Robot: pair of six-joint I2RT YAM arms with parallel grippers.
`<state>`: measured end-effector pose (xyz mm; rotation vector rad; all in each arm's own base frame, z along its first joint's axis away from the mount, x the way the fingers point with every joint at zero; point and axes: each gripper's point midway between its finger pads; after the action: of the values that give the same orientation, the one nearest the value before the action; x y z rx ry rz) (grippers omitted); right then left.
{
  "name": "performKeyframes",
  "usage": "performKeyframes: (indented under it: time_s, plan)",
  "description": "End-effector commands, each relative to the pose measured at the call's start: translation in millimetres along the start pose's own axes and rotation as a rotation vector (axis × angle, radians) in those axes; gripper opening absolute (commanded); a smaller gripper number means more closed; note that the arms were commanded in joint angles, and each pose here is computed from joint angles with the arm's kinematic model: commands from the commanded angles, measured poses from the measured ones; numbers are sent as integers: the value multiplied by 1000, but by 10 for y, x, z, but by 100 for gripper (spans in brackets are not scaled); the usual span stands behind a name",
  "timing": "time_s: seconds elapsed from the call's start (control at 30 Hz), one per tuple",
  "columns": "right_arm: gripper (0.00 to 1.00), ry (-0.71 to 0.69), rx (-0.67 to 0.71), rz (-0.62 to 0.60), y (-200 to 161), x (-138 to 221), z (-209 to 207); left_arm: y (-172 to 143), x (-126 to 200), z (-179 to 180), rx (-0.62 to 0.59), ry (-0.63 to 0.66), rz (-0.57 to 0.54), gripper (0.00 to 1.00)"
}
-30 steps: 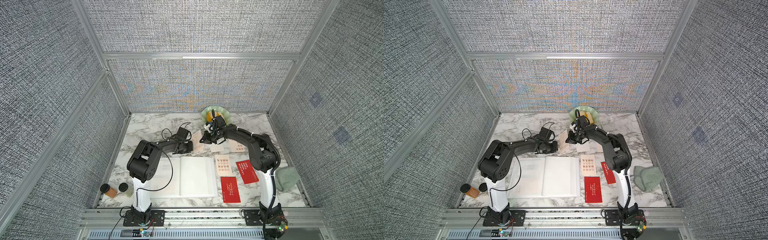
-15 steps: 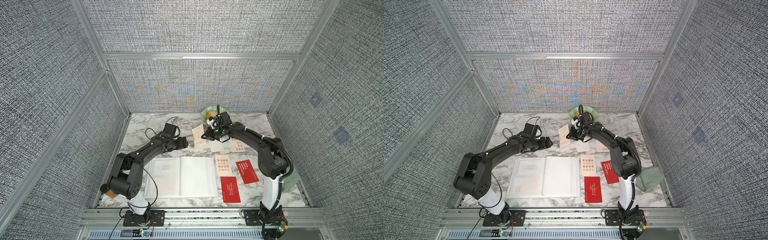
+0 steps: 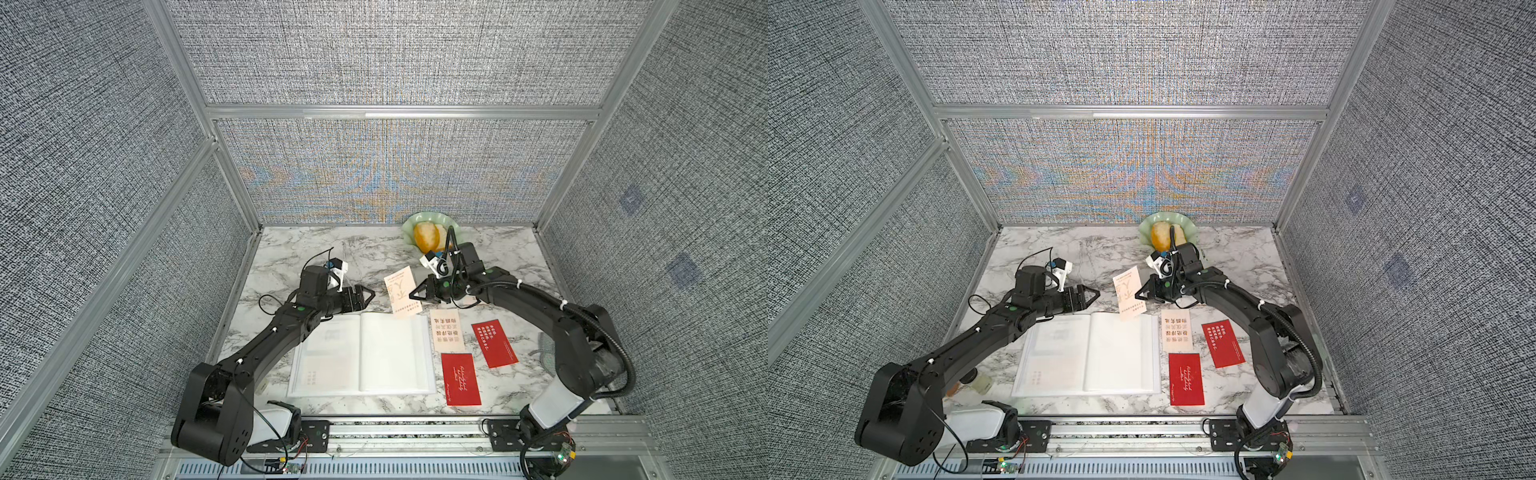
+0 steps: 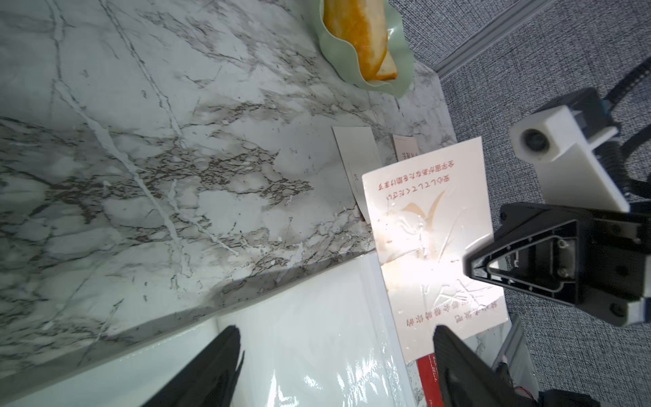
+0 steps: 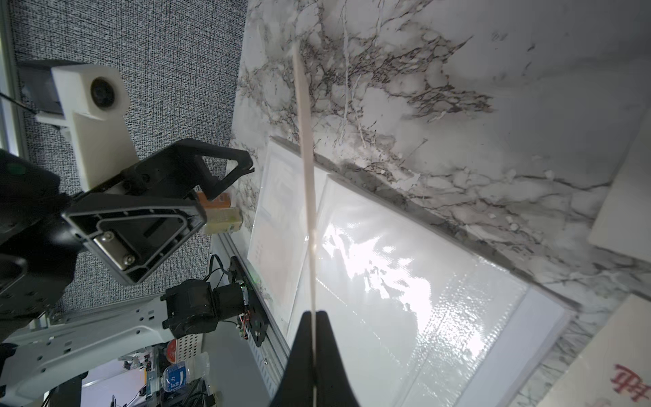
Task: Place the photos into the photo albums
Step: Pick up the photo at the center of the board.
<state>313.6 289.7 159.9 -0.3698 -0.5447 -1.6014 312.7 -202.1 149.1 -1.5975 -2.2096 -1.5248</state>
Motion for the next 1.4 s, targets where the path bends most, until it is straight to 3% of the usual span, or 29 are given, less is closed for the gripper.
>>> performKeyframes:
  time_s: [0.0, 0.1, 0.33, 0.63, 0.83, 1.07, 1.17, 1.27, 1.37]
  plan:
    - [0, 95, 40, 27, -152, 24, 168, 81, 30, -242, -19, -153, -58, 86]
    - [0, 128, 54, 64, -338, -13, 196, -19, -2, -330, -2, -244, -40, 85]
    - [0, 167, 64, 128, -555, -143, 203, -115, -43, -335, 9, -281, -23, 82]
    - [0, 253, 84, 215, -690, -260, 355, -144, -104, -379, 18, -341, 7, 71]
    - [0, 259, 63, 242, -711, -337, 277, -134, -103, -398, 23, -354, 6, 52]
    - [0, 266, 58, 251, -687, -379, 250, -146, -131, -393, 27, -361, 25, 38]
    - [0, 271, 59, 251, -663, -369, 247, -151, -140, -383, 29, -356, 31, 25]
    - [0, 273, 57, 247, -634, -344, 241, -142, -148, -372, 30, -348, 35, 2]
    - [0, 277, 59, 243, -613, -314, 256, -143, -157, -365, 32, -346, 39, 0]
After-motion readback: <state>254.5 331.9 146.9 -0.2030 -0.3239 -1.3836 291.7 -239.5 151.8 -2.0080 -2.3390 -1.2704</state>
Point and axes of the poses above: each gripper's point midway between its finger pads, its own x axis back along the fingers, its own z axis along the line the jaws close on, y = z × x, and after that the axes turned 13 degrees about -x, right-handed
